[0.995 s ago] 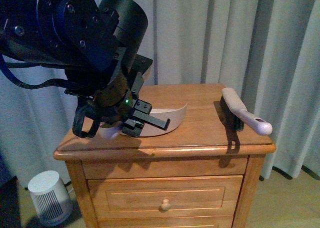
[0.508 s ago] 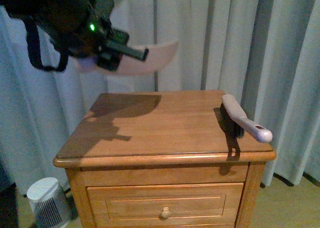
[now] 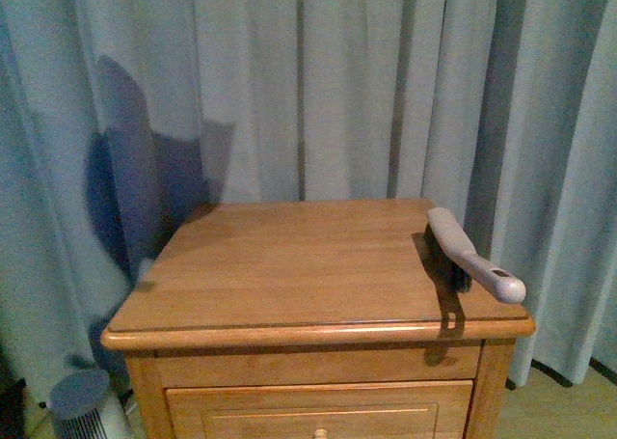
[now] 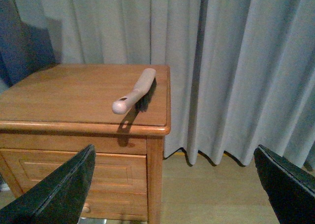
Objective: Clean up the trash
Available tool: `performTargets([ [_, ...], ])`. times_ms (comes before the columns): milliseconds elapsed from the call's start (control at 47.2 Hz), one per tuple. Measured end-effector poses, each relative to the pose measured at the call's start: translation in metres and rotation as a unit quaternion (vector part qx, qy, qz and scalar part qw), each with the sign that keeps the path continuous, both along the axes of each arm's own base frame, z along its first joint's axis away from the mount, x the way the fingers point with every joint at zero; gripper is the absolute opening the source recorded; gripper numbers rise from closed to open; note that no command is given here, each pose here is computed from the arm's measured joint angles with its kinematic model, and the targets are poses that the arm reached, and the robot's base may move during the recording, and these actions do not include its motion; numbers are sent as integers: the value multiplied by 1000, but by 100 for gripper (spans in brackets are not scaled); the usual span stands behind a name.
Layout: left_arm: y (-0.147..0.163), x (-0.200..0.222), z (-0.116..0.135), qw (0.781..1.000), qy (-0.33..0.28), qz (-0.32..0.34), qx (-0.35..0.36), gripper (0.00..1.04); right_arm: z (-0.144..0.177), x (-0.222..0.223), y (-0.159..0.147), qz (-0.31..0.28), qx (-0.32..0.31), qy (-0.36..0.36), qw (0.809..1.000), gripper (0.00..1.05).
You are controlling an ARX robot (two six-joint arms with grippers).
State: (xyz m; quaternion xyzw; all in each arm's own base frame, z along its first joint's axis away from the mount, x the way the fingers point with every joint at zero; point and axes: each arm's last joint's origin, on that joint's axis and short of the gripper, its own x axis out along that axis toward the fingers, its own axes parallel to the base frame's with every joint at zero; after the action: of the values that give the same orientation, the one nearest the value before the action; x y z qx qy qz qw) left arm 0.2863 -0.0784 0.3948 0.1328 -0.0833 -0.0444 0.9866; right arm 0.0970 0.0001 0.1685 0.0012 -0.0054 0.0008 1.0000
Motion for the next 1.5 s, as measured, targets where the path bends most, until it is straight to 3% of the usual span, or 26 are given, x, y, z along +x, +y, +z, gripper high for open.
performTargets([
  [254,51,-84,-22,999,-22,-31,15,29,0,0,0,0,0,0,1000,97],
  [508,79,-135,-46,999,-7,-38,26,29,0,0,0,0,0,0,1000,97],
  [911,80,-158,-67,999,23,-42,16,29,0,0,0,0,0,0,1000,97],
  [1504,74,-159,-70,998,30,-53,13,29,0,0,0,0,0,0,1000,97],
])
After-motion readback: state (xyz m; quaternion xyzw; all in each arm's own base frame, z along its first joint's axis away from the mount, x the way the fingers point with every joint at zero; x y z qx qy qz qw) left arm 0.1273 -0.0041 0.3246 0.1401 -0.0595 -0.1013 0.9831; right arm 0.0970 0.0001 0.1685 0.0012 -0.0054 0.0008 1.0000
